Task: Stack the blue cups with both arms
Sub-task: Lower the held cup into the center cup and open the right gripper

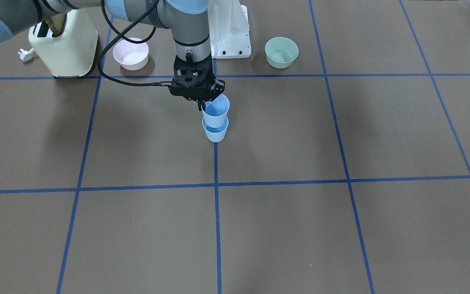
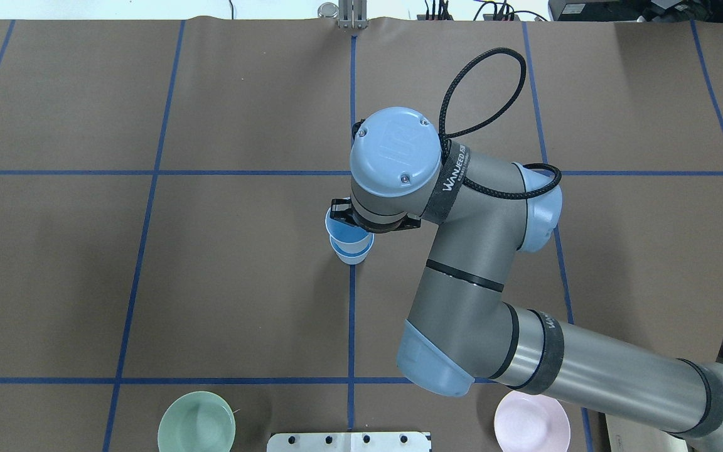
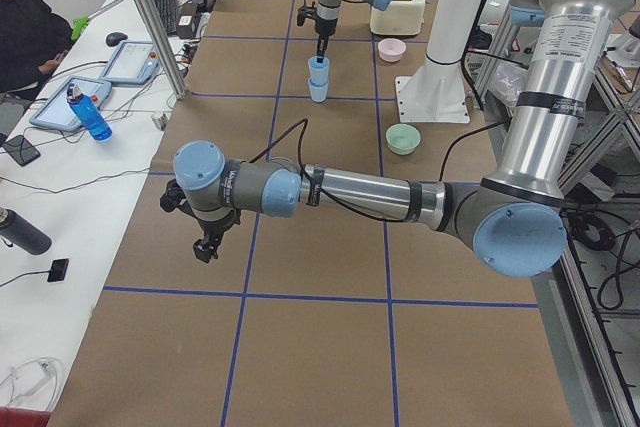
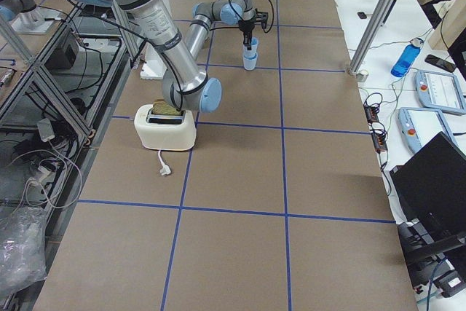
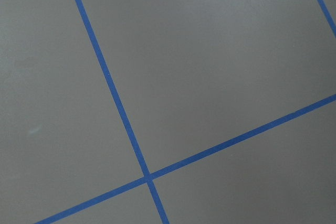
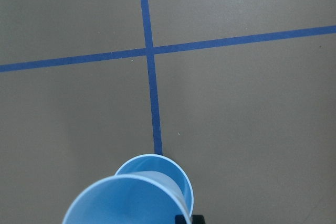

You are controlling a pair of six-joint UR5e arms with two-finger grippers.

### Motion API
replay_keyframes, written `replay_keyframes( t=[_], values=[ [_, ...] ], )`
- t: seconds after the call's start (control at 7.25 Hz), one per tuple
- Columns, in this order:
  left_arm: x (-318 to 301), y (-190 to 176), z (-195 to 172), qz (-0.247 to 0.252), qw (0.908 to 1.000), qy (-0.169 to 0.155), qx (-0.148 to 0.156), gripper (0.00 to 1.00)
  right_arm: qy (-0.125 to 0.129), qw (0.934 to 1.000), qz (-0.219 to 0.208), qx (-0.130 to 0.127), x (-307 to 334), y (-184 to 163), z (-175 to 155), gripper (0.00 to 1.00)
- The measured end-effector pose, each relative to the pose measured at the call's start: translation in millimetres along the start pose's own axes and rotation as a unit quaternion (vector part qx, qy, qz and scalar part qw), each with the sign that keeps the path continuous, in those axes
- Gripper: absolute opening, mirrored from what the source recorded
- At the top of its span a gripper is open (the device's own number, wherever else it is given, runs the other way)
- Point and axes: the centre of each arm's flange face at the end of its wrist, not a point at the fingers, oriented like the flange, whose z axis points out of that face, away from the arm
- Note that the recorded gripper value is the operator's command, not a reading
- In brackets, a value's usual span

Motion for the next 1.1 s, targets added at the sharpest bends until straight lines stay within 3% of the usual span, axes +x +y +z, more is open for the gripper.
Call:
replay_keyframes(
  t=[0.69,0.97,1.1],
  values=[
    [0,0,1,0.000,1.0000,0.000,-0.001,0.98,-0.003,1.0000,-0.004,0.002,-2,3,4,0.00],
    [0,0,1,0.000,1.0000,0.000,-0.001,0.98,-0.020,0.9997,0.007,0.015,-4,1,12,0.87],
    [0,0,1,-0.001,1.0000,0.000,-0.001,0.98,-0.022,0.9995,0.011,0.019,-3,0,17,1.00]
  ],
)
